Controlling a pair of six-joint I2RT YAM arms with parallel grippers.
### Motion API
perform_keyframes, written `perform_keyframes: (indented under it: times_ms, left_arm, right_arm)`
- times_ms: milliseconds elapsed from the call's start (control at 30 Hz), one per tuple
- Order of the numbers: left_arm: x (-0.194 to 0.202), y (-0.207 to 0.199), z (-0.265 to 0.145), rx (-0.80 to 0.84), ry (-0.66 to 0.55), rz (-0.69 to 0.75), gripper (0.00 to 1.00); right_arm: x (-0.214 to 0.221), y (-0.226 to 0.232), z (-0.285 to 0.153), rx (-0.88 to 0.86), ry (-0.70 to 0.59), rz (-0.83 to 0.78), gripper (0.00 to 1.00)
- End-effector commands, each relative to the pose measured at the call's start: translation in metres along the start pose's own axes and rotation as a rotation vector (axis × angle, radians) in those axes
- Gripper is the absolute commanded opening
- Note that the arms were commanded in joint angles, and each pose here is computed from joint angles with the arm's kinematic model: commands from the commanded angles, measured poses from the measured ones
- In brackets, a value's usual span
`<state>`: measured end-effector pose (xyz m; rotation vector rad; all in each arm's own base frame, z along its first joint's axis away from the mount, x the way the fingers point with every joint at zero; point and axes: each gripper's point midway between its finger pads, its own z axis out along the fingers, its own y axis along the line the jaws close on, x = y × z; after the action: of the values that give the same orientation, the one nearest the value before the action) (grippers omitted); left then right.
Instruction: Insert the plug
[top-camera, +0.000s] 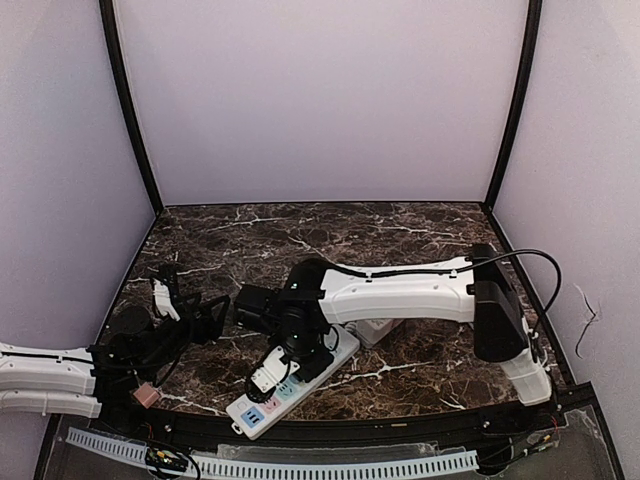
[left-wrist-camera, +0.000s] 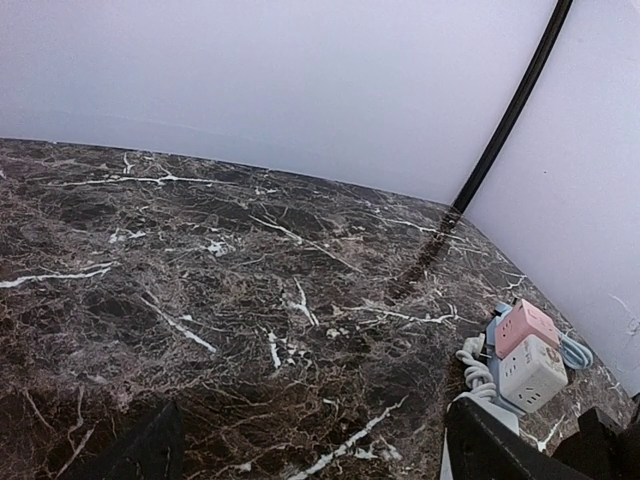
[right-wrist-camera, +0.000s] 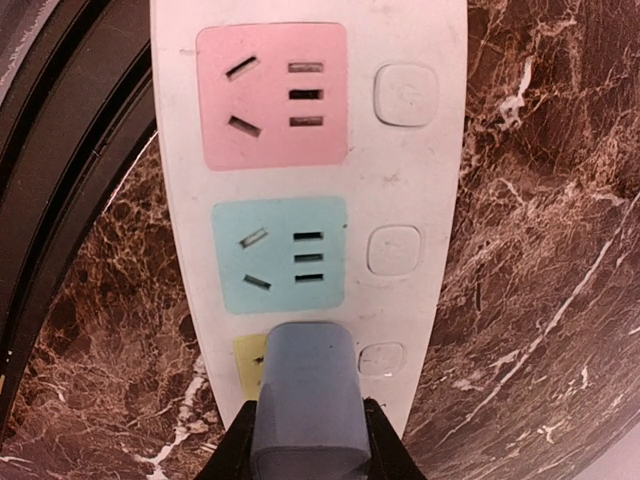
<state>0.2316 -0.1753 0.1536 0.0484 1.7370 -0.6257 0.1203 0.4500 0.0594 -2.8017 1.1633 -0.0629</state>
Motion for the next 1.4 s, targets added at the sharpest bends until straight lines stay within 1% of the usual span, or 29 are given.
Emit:
perform_keyframes:
  times_ms: [0,233,367,400,433,467,500,533,567,667,800,933,1200,1367]
  left_arm:
    - [0.013,0.009,-0.003,-0.020,0.026,0.015,0.91]
    - [0.014,0.008,-0.002,-0.015,0.028,0.011,0.91]
    - [0.014,0.008,-0.002,-0.014,0.029,0.012,0.91]
    - [0.014,0.008,-0.002,-0.013,0.029,0.011,0.91]
    - [0.014,0.008,-0.002,-0.011,0.027,0.010,0.91]
    - [0.014,0.007,-0.003,-0.010,0.028,0.010,0.91]
    - [0.014,0.007,-0.003,-0.009,0.028,0.009,0.91]
    - [0.013,0.007,-0.003,-0.009,0.027,0.008,0.91]
    - [0.014,0.007,-0.003,-0.009,0.027,0.009,0.91]
    - [0.013,0.007,-0.003,-0.010,0.025,0.008,0.91]
    - [0.014,0.007,-0.003,-0.009,0.027,0.009,0.91]
    - [0.014,0.008,-0.003,-0.011,0.026,0.010,0.91]
    - [0.013,0.009,-0.003,-0.019,0.027,0.014,0.91]
    - [0.014,0.008,-0.002,-0.017,0.035,0.025,0.91]
  right_arm:
    - [0.007,0.056,0.096,-0.277,0.047,-0.011,0.00]
    - [0.006,0.051,0.103,-0.258,0.036,-0.001,0.00]
    - [0.010,0.041,0.105,-0.212,0.064,0.017,0.00]
    - [0.012,0.037,0.106,-0.185,0.080,0.021,0.08]
    - [0.013,0.030,0.105,-0.146,0.088,0.029,0.23]
    - [0.013,0.027,0.104,-0.126,0.089,0.030,0.42]
    - [0.013,0.025,0.101,-0.115,0.085,0.031,0.76]
    - [0.013,0.025,0.098,-0.111,0.080,0.030,0.96]
    - [0.011,0.023,0.094,-0.100,0.072,0.031,0.98]
    - [0.010,0.016,0.083,-0.057,0.054,0.039,0.99]
    - [0.005,0.007,0.056,-0.005,-0.002,0.063,0.99]
    - [0.007,0.002,0.034,0.038,-0.023,0.083,0.99]
    - [0.011,0.004,-0.003,0.095,-0.075,0.134,0.99]
    - [0.013,0.005,-0.024,0.155,-0.139,0.168,0.99]
